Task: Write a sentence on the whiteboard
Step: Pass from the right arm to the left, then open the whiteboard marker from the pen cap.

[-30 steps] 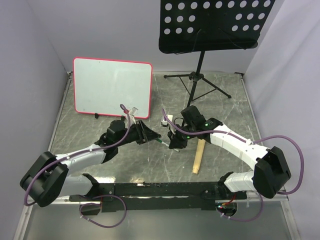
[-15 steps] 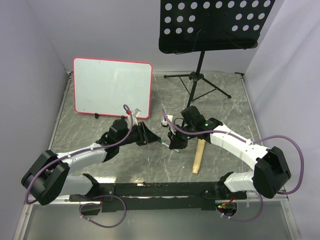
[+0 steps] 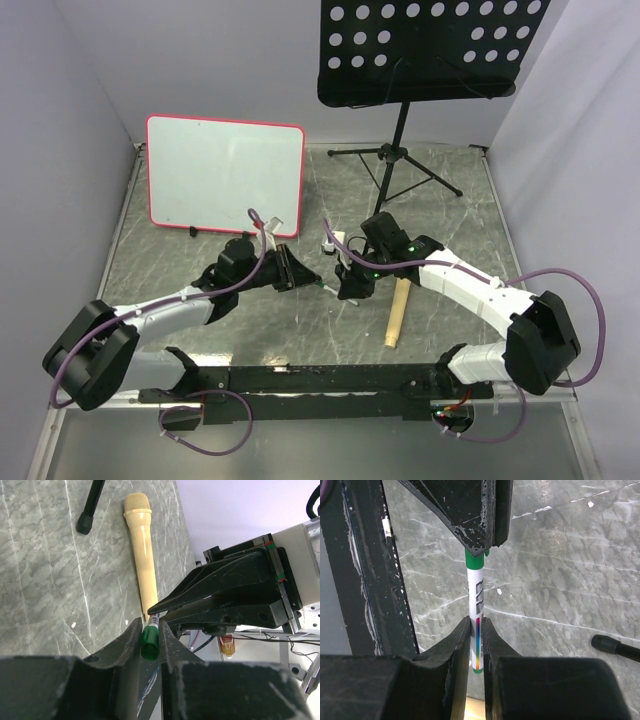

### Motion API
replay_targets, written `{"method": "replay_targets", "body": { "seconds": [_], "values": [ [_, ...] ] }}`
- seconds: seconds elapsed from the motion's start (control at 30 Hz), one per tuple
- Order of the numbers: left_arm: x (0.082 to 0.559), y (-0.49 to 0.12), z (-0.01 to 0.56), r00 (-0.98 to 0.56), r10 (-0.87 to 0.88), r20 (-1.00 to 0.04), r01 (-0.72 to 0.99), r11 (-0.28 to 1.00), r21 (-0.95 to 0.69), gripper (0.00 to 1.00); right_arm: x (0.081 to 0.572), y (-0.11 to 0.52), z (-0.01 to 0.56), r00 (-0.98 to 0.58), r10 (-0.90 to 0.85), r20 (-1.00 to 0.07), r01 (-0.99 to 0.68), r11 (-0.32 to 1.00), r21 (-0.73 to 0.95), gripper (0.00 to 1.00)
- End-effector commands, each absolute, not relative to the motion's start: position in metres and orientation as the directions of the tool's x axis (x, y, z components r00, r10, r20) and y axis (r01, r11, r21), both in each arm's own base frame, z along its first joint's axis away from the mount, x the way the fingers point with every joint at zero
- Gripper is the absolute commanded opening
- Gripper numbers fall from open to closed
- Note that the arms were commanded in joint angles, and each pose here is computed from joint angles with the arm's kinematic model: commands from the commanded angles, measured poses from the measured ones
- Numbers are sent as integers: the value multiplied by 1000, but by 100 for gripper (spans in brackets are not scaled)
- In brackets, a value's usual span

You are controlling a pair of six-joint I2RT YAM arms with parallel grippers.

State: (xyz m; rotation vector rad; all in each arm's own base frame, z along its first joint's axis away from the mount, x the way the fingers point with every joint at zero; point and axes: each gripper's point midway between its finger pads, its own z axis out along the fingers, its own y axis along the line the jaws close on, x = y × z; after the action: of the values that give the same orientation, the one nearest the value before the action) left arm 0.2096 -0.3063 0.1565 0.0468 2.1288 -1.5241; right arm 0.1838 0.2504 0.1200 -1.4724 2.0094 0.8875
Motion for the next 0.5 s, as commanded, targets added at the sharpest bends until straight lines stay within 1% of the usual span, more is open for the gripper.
{"method": "replay_targets", "body": {
  "seconds": [0.0,0.03,0.07,0.1,0.13,0.17,0.2,0.23,0.27,0.3,0.37,0.4,0.47],
  "values": [
    [211,-307,194,-834,-336,-437,354,281,-892,1,187,256,133,-268,-615,-741,-963,181,199,25],
    [211,-302,190,-832,-364,-419,328,286,-900,1,187,257,137,-261,-608,-750,-965,173,196,50],
    [211,-299,204,-813,-405,-418,339,254,-906,1,185,258,145,-242,-594,-767,-970,154,187,62],
    [217,-293,209,-799,-469,-376,298,234,-925,1,184,258,151,-234,-588,-775,-972,149,181,73],
    [214,-288,213,-788,-499,-360,292,211,-933,1,188,257,161,-212,-569,-795,-977,143,159,88],
    [215,-284,224,-771,-534,-348,303,173,-937,1,186,257,178,-187,-532,-826,-982,114,149,91],
    [216,-281,232,-766,-567,-302,278,131,-952,1,183,255,187,-186,-513,-838,-983,99,157,94],
    [218,-274,241,-741,-608,-285,282,102,-954,1,192,252,207,-166,-473,-865,-986,103,133,95],
    [220,-270,248,-729,-630,-270,283,82,-956,1,194,248,223,-148,-438,-887,-988,98,116,96],
    [220,-267,259,-722,-648,-243,285,41,-958,1,189,247,239,-136,-388,-911,-991,59,123,96],
    [221,-258,279,-689,-692,-214,303,-6,-953,1,199,239,271,-90,-305,-948,-994,80,68,98],
    [220,-255,287,-687,-702,-191,305,-40,-952,1,196,238,284,-73,-263,-962,-996,58,60,98],
    [220,-244,303,-654,-740,-155,324,-89,-942,1,197,234,313,-28,-187,-982,-998,57,17,99]
  ]
}}
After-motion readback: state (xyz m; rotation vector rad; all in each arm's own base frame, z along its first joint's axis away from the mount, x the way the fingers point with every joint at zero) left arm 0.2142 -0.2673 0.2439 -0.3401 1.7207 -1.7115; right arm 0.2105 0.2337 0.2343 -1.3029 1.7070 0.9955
